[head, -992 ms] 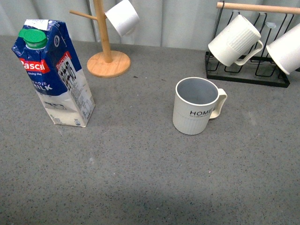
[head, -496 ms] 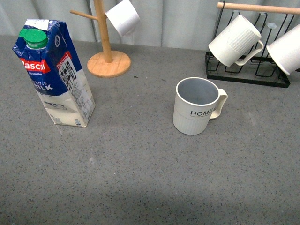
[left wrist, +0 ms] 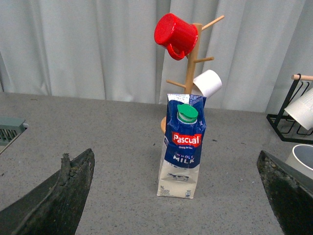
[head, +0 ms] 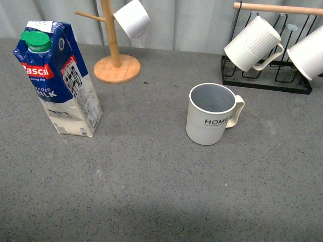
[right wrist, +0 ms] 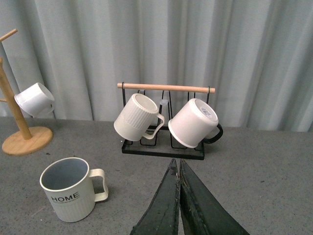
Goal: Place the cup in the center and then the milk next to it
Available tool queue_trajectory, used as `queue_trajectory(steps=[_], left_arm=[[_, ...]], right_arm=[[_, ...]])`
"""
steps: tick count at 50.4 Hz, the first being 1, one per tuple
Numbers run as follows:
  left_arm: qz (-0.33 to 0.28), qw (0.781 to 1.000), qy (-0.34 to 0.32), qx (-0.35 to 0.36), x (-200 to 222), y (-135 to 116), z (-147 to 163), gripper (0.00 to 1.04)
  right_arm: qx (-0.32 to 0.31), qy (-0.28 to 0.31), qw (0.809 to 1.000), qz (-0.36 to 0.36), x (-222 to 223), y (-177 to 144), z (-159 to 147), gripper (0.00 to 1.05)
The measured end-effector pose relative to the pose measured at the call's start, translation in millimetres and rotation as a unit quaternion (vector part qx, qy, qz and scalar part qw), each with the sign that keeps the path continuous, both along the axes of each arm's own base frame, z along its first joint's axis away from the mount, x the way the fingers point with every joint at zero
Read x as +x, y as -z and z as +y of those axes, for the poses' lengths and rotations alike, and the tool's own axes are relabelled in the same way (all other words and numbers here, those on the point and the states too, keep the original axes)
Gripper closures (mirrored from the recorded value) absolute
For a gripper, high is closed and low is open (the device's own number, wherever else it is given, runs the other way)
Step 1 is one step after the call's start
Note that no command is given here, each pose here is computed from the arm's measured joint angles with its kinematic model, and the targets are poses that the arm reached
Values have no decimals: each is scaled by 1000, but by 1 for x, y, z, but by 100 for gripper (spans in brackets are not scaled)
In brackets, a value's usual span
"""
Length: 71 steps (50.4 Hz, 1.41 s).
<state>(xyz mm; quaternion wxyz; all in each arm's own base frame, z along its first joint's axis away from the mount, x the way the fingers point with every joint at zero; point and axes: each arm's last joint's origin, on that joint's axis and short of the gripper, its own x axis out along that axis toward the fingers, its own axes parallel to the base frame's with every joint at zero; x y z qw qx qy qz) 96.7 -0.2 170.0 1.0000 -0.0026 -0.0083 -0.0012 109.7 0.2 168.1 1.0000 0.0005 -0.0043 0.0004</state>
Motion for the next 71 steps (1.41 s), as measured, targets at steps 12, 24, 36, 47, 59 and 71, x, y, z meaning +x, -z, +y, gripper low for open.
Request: queue_trajectory(steps=[12, 24, 36, 47, 59, 71], left_arm=[[0, 1000, 0, 0, 0, 0, 0, 6], [0, 1000, 0, 0, 0, 0, 0, 6], [0, 1000, 0, 0, 0, 0, 0, 6], [0, 1000, 0, 0, 0, 0, 0, 6], [0, 1000, 0, 0, 0, 0, 0, 6], [66, 997, -46, -11, 1, 3, 0, 6]], right_arm=[[0, -1, 1000, 11, -11, 4, 0, 104], [0, -1, 1000, 3, -12, 3, 0, 104], [0, -1, 1000, 3, -12, 3, 0, 66], [-1, -1, 1000, 3, -12, 3, 0, 21], [0, -1, 1000, 3, -12, 3, 0, 9], [0, -1, 1000, 3, -12, 3, 0, 9]])
